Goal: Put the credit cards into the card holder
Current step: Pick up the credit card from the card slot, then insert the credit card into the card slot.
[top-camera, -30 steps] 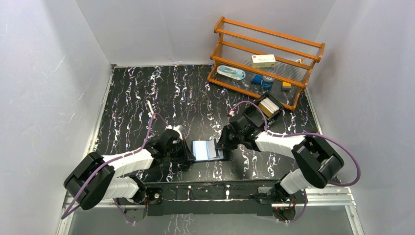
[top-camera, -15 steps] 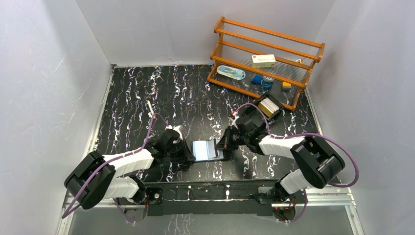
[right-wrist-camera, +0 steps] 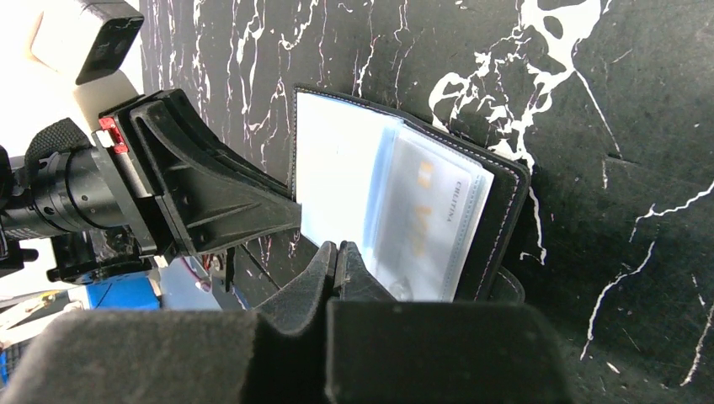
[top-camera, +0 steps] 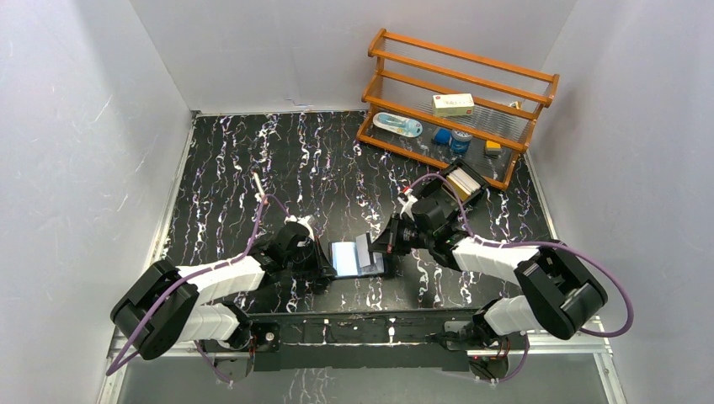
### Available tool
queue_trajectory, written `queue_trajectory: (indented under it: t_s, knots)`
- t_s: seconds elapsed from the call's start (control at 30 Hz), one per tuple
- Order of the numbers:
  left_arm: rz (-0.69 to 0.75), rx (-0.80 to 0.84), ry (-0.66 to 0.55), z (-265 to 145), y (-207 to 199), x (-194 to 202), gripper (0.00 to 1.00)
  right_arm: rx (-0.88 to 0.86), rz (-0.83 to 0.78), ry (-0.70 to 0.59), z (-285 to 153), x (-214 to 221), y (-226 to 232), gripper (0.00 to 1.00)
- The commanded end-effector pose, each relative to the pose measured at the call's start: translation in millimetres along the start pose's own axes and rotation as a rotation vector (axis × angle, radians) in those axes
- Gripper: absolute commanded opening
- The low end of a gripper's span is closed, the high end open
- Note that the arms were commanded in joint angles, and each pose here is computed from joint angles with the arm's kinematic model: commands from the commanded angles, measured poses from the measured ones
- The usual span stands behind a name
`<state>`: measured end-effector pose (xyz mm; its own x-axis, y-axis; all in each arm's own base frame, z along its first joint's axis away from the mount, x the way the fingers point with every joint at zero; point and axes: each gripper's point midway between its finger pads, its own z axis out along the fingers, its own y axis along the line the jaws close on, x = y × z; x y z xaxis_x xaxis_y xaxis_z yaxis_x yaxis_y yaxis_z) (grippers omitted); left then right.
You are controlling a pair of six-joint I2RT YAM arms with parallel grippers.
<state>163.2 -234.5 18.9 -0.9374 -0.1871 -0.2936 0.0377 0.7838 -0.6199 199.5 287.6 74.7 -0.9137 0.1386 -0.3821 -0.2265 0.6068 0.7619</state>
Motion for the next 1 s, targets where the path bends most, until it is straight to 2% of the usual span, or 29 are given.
queue_trajectory:
  t_s: [0.0, 0.33, 0.97]
  knots:
    - [0.006, -0.023, 0.013, 0.5, 7.8, 3.9, 0.00, -0.040, -0.016, -0.035, 2.3, -6.5, 5.7, 0.00]
    - [0.008, -0.020, 0.016, 0.6, 7.6, 4.8, 0.00, -0.032, -0.011, -0.030, 15.8, -4.8, -5.3, 0.00]
    - [0.012, -0.015, 0.027, 3.3, 5.8, 4.9, 0.00, -0.083, 0.142, 0.018, 27.3, 22.6, -21.9, 0.00]
